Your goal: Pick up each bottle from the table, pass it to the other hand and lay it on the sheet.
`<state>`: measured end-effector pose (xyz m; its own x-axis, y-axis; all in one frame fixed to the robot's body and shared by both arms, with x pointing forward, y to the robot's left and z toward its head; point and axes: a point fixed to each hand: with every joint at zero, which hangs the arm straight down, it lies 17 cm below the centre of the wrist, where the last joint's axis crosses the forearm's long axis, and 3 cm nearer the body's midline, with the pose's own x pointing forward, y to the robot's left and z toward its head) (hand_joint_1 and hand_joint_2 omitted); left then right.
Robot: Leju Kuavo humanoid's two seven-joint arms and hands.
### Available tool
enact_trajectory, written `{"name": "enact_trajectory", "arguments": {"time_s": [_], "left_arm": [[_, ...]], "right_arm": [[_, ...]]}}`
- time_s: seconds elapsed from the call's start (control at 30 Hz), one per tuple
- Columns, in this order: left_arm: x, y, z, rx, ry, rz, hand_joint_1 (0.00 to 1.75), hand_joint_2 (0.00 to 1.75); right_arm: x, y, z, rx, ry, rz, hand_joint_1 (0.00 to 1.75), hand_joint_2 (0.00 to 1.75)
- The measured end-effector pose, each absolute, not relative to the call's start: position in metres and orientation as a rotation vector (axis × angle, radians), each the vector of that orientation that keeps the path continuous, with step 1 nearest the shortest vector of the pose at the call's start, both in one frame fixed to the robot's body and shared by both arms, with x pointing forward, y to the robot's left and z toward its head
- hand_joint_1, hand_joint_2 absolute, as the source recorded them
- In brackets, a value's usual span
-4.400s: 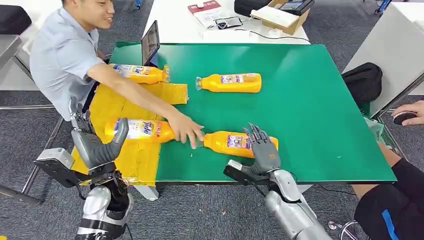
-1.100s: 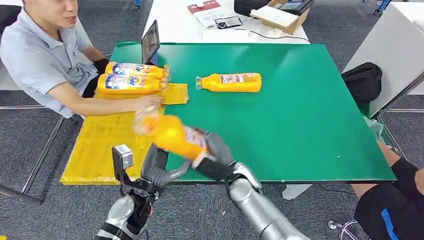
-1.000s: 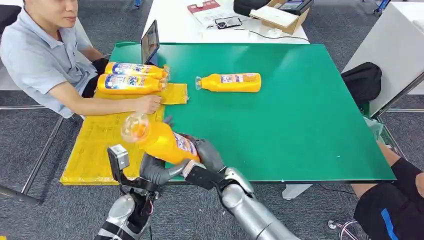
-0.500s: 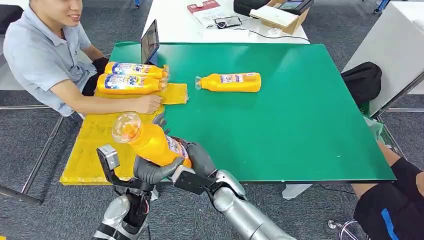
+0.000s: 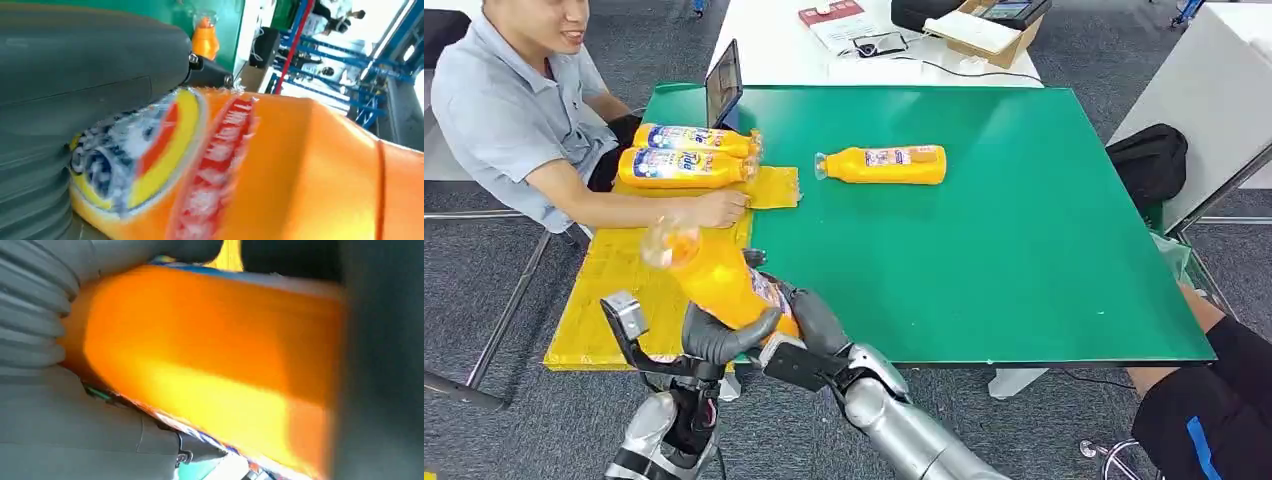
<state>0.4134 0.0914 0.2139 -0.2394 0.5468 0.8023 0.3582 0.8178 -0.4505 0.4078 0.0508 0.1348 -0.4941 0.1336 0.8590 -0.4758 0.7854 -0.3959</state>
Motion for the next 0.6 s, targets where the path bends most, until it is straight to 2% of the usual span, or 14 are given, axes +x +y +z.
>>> {"name": "enact_trajectory", "arguments": {"time_s": [0.17, 0.47, 0.6], "left_arm": [[0.435, 0.113, 0.204, -0.695, -1.748, 0.377, 1.75, 1.75], [0.475, 0.118, 0.188, -0.498, -1.761, 0.284, 1.75, 1.75], [0.492, 0.127, 0.179, -0.262, -1.81, 0.168, 1.75, 1.75]], "right_arm": [[0.394, 0.047, 0.136, 0.204, -2.02, 0.706, 0.0, 0.0], [0.372, 0.035, 0.172, -0.026, -2.257, 0.678, 0.0, 0.0], [0.363, 0.028, 0.203, -0.114, -2.368, 0.592, 0.0, 0.0]]}}
